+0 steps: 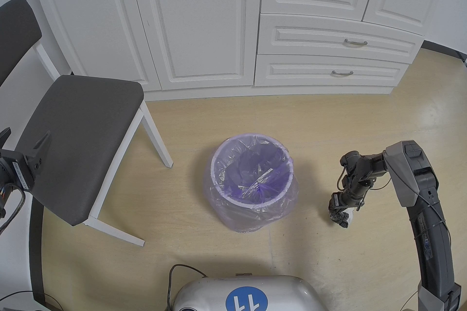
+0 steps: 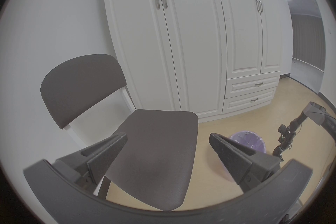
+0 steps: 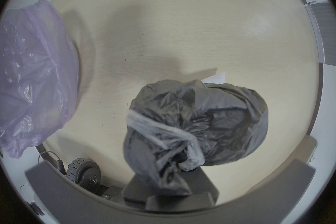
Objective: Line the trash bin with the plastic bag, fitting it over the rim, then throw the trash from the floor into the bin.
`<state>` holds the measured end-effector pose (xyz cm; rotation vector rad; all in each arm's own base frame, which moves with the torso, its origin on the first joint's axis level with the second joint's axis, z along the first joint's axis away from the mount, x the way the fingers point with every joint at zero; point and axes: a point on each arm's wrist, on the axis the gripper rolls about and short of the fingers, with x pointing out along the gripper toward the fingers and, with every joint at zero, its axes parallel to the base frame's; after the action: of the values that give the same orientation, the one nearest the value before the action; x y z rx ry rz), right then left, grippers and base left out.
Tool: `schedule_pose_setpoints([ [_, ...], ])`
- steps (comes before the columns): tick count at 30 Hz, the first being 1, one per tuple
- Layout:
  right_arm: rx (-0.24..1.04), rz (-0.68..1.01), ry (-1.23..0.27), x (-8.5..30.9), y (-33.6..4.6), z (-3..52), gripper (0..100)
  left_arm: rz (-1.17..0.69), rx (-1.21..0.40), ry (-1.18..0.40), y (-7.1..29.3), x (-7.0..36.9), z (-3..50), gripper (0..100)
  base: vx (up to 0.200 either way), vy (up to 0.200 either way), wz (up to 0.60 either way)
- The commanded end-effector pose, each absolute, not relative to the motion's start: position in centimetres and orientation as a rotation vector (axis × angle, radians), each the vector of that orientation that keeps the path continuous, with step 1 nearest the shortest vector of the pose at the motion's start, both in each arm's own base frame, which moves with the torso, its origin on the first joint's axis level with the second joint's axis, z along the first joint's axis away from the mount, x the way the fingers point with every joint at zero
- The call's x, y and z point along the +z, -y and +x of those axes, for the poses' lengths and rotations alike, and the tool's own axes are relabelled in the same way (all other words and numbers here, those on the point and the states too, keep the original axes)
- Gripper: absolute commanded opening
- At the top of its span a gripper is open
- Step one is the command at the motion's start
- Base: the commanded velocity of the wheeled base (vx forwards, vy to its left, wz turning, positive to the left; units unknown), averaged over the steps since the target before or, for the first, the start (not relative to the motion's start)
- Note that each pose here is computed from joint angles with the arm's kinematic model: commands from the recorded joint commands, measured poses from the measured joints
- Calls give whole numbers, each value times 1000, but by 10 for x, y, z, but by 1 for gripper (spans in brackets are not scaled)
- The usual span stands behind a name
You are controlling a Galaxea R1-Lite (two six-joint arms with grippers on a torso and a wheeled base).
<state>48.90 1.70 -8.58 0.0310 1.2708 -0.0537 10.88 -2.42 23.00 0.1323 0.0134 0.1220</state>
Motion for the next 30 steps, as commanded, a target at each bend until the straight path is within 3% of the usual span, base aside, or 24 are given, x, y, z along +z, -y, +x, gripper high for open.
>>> schedule_pose_setpoints([
  [1,-53,36,-1262,-82,-17,490,0,130,123,-7,24,231,107,100,0,0,0],
  [3,-65,55,-1234,-69,-17,492,0,129,123,-4,24,232,107,100,0,0,0],
  [6,-87,123,-1175,-19,-22,485,0,124,128,5,23,233,106,100,0,0,0],
  [18,153,221,-939,163,-65,396,0,105,154,58,18,243,98,100,0,0,0],
  [24,248,232,-816,215,-90,340,0,109,154,69,17,244,95,100,0,0,0],
  [30,377,218,-739,238,-122,289,0,110,154,70,17,244,94,100,0,0,0],
])
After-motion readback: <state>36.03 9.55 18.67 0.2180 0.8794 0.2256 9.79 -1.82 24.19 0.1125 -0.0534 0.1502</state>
